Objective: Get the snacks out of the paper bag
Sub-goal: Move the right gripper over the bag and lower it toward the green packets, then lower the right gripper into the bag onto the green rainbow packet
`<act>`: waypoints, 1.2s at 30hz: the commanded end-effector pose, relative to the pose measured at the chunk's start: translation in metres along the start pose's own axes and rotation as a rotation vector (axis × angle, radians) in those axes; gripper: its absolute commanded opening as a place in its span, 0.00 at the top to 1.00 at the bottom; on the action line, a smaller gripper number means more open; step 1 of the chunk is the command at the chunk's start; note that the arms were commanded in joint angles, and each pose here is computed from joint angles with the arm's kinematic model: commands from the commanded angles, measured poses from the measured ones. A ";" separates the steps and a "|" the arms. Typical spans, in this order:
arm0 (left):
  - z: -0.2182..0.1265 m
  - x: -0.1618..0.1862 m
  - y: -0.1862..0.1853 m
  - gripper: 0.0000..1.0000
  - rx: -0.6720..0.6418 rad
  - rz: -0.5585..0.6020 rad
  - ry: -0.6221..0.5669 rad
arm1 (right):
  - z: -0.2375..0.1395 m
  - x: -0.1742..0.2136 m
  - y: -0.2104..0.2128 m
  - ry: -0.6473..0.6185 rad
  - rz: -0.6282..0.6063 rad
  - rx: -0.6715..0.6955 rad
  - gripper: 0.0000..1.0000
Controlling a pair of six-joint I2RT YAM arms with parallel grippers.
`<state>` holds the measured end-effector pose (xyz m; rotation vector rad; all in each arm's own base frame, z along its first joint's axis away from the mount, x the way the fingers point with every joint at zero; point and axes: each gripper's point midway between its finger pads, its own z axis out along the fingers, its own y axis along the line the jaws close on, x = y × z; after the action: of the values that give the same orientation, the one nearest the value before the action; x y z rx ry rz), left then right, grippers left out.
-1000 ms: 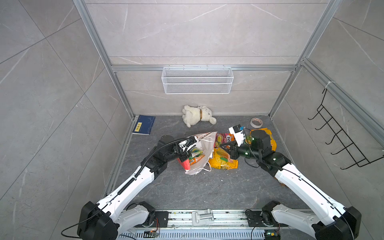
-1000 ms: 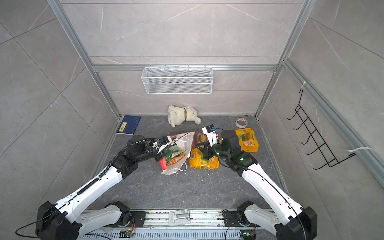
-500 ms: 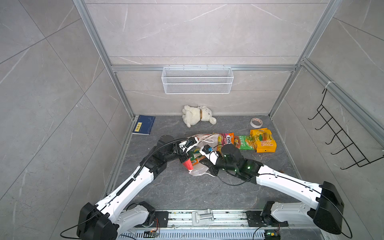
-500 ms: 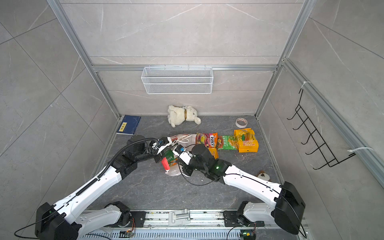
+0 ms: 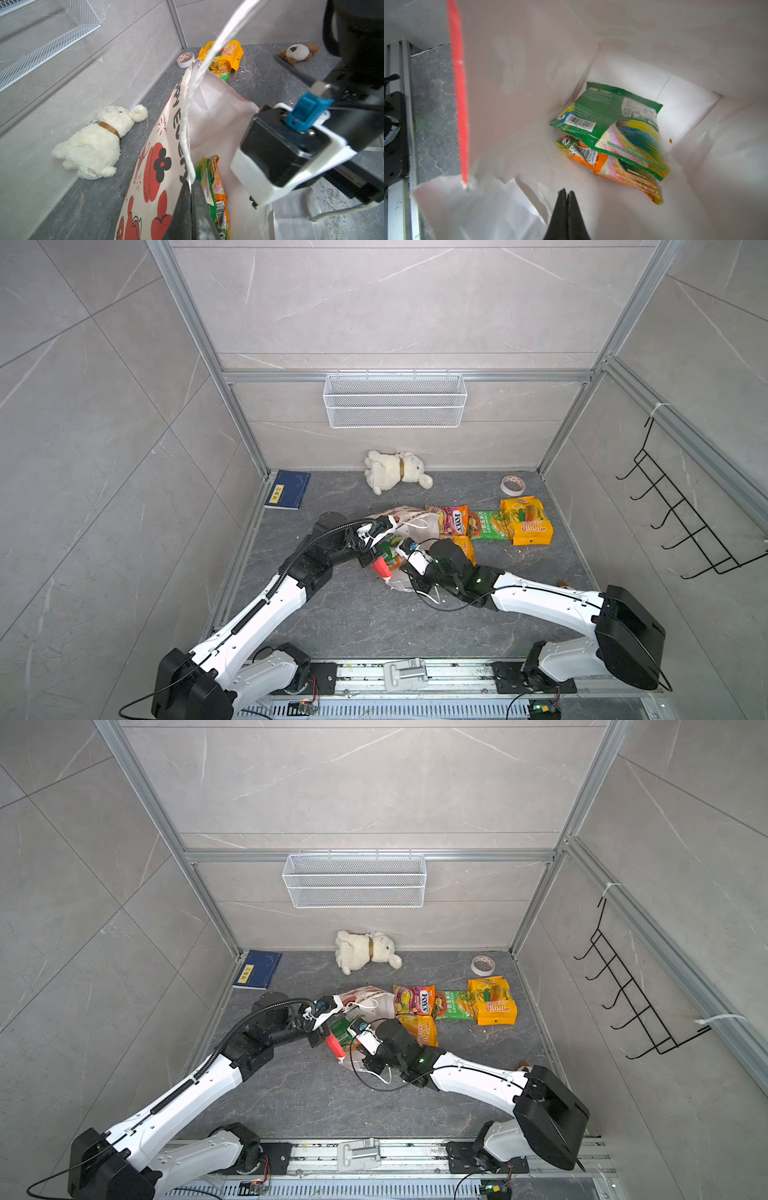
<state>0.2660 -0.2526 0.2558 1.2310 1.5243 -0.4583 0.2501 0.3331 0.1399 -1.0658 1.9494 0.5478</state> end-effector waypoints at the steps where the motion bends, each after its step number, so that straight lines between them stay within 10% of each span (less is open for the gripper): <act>1: -0.004 -0.016 -0.004 1.00 0.019 0.011 -0.072 | 0.008 0.014 -0.008 0.026 0.040 0.051 1.00; 23: 0.013 0.001 0.021 1.00 -0.117 -0.127 -0.068 | 0.034 0.025 -0.031 0.017 0.419 0.179 0.81; 31: 0.025 0.011 0.018 1.00 -0.097 -0.175 -0.068 | 0.038 0.027 -0.040 -0.009 0.941 0.256 0.71; 36: 0.027 0.009 0.018 1.00 -0.092 -0.170 -0.080 | 0.048 0.008 -0.036 -0.064 1.016 0.282 0.67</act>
<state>0.2919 -0.2614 0.2328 1.0415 1.6043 -0.5272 0.2930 0.3369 0.1008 -0.0022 2.3373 0.7508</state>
